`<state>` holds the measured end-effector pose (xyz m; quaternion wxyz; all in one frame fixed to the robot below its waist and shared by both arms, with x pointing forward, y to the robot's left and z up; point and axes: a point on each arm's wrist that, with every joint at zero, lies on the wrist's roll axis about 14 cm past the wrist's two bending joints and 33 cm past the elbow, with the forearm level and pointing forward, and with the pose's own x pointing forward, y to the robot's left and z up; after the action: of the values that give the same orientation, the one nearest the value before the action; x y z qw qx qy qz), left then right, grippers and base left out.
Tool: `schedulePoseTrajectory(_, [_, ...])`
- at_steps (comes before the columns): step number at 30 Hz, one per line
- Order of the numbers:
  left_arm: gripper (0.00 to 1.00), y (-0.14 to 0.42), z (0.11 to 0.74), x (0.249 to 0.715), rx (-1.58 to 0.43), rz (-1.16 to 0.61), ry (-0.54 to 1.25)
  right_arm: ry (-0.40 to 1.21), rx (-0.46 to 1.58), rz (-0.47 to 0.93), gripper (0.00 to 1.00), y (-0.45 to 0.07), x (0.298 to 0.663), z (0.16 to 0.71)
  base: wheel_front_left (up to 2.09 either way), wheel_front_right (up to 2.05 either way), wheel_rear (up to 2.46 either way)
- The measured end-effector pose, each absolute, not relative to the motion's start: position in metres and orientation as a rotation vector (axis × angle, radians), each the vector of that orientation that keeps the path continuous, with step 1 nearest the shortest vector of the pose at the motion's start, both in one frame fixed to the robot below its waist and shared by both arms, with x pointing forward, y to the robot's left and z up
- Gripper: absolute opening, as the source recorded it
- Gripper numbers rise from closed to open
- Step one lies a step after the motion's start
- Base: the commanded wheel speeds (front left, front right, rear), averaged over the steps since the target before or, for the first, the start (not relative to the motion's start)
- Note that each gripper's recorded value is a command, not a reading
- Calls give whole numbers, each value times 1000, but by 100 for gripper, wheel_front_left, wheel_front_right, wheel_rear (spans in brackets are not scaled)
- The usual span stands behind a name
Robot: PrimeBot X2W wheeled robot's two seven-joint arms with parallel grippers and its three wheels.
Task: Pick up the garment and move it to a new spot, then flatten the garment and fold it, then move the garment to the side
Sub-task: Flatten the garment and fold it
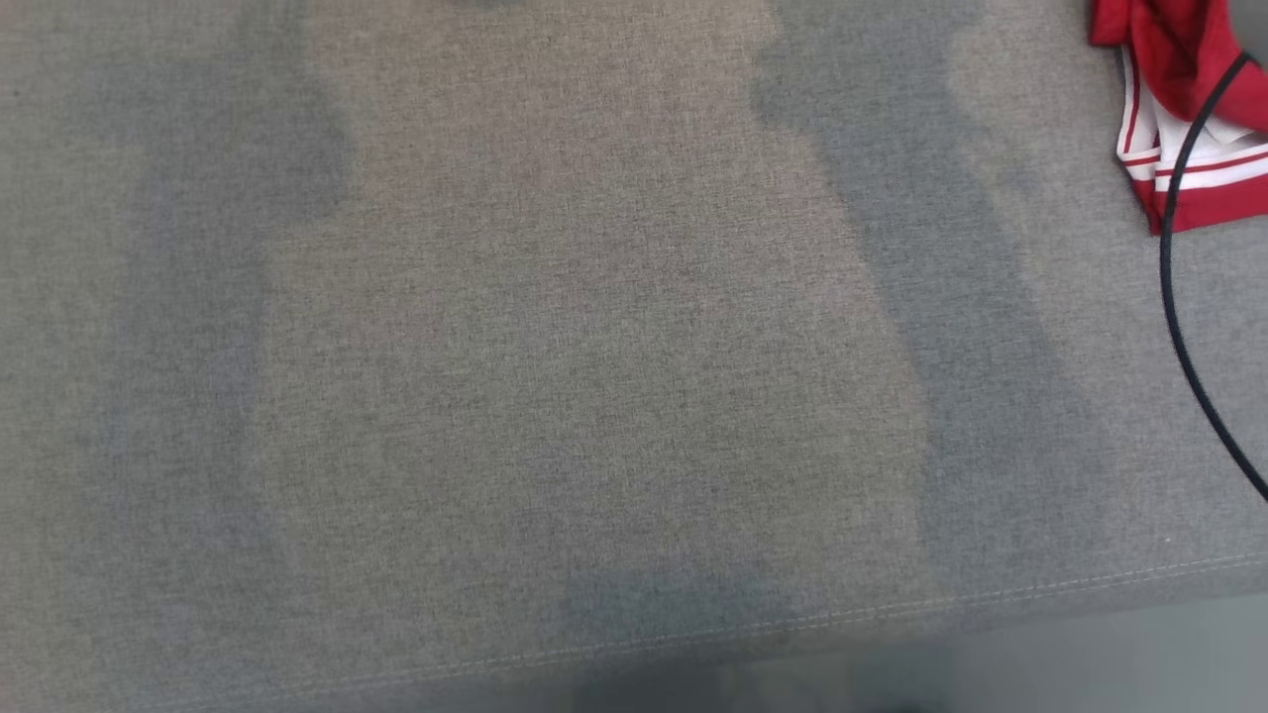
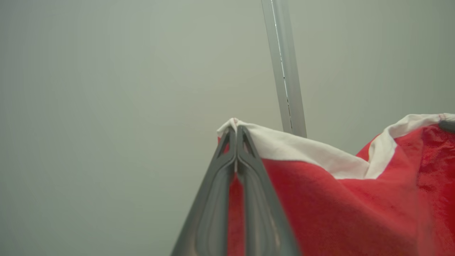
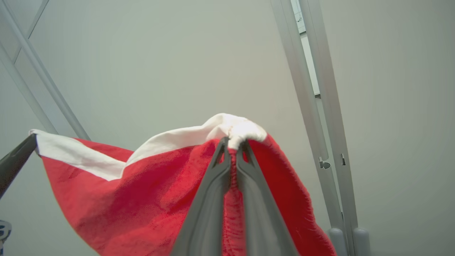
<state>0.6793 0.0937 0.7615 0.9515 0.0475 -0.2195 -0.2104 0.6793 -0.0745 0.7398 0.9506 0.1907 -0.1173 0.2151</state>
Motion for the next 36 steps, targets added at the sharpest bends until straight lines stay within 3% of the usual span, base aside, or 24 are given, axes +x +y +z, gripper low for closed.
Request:
schedulePoseTrajectory(9, [0,92,719,700,69,-428,-409,-186,387,444,0,-72,702,694,0,0,0])
schedulePoseTrajectory(16, [0,99,673,698,-15,-427,-339,-107,457,514,0,-57,692,653,0,0,0])
schedulePoseTrajectory(29, [0,110,573,623,-132,-441,-176,47,578,597,0,-49,616,585,0,0,0])
schedulePoseTrajectory(36, [0,113,533,556,-185,-420,-104,121,654,603,0,-49,560,559,0,0,0])
